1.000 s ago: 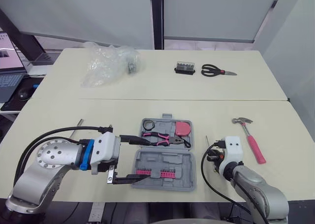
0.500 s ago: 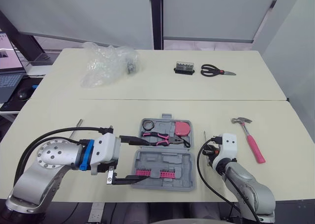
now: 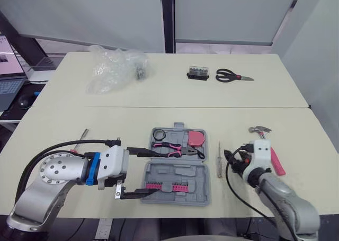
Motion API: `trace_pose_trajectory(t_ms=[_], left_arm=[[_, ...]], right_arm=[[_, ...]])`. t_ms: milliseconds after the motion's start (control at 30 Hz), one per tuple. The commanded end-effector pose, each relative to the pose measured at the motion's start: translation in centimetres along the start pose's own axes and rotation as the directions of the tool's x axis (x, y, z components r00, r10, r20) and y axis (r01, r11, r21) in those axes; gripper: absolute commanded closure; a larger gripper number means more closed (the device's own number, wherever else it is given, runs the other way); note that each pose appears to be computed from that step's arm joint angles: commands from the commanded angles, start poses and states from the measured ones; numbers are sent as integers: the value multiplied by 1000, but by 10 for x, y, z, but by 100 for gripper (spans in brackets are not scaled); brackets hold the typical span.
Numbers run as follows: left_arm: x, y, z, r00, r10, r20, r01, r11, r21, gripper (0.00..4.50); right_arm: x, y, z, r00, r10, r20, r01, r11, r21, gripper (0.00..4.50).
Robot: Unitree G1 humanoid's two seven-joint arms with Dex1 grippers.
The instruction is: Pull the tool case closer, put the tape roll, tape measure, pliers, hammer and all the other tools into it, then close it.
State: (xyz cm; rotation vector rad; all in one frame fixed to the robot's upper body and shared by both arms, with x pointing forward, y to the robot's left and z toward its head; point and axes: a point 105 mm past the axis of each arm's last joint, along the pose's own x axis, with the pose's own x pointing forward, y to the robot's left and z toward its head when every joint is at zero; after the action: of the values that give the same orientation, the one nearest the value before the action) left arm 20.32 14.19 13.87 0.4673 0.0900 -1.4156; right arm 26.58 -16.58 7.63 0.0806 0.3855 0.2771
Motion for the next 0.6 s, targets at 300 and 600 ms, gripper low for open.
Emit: trace_pose_trajectory(t_ms=[300, 600], left_arm=[[1, 2, 4, 999, 42, 9, -42, 998, 45, 0], [12, -3, 5, 1000, 22, 15, -23, 999, 47, 0]], right_arm=[[5, 26, 44, 673, 426, -605, -626, -108, -773, 138], [25, 26, 36, 466, 122, -876, -584, -702, -408, 138]])
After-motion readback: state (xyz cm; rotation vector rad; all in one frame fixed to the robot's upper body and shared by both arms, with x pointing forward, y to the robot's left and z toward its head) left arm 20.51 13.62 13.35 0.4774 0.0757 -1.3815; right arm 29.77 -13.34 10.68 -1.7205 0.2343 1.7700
